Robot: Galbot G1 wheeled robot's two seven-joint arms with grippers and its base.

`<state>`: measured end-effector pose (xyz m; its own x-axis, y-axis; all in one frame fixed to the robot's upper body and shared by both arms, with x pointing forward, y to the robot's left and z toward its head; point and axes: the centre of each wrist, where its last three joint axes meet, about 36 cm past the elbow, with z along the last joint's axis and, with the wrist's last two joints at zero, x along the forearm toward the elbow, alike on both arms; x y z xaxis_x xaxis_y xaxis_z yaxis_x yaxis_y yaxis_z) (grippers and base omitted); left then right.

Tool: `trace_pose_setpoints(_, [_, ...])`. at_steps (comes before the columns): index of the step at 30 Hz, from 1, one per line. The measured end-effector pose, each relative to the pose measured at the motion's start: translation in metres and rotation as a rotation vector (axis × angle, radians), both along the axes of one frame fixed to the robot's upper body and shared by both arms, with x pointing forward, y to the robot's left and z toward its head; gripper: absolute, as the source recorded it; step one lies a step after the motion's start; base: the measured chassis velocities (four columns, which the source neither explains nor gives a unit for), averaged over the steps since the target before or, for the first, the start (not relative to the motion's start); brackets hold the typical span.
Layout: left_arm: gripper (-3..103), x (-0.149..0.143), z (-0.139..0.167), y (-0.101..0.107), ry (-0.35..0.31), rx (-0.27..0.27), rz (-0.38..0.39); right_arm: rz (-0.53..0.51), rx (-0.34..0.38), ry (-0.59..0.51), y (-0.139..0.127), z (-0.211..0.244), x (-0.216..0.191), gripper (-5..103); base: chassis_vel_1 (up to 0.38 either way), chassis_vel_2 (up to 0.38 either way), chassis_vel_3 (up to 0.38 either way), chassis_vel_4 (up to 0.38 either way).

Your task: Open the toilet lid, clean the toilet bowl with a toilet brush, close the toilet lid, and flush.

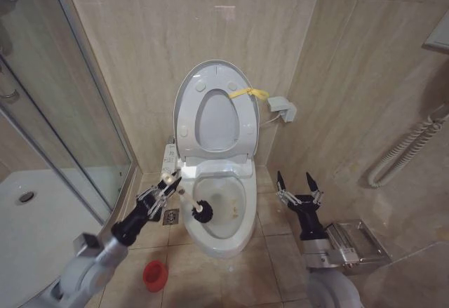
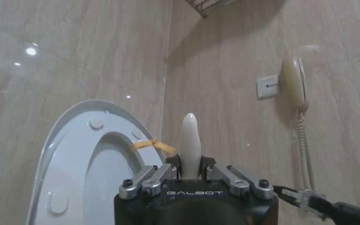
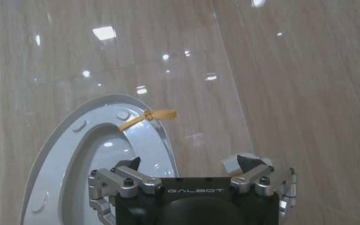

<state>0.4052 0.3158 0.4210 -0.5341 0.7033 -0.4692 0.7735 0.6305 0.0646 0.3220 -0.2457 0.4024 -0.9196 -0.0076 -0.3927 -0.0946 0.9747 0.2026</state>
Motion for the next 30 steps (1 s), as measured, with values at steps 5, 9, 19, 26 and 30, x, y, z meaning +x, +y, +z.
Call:
trace_pose_setpoints(5, [20,0.04,-0.01,-0.016,0.015,0.005,-0.015,-0.019,-0.001,0.011,0.002,-0.01,0.0,100,-0.007,0.011,0.01,-0.009])
trace_pose_setpoints(9, [20,0.062,-0.019,-0.027,0.025,0.021,-0.031,-0.034,-0.002,0.016,0.002,-0.015,0.001,100,-0.111,0.079,0.092,-0.095])
trace_pose_setpoints(19, [20,0.098,-0.036,-0.021,-0.012,0.178,-0.162,-0.065,-0.015,0.0,0.0,-0.018,0.005,100,-0.147,0.15,0.131,-0.143])
trace_pose_setpoints(26, [20,0.113,-0.063,-0.049,-0.009,0.236,-0.263,-0.072,-0.006,-0.004,0.003,-0.02,0.001,100,0.002,-0.015,-0.02,0.015])
trace_pose_setpoints(30, [20,0.116,-0.086,-0.065,0.011,0.273,-0.293,-0.078,-0.006,-0.005,0.003,-0.021,0.002,100,0.0,0.0,0.0,0.0])
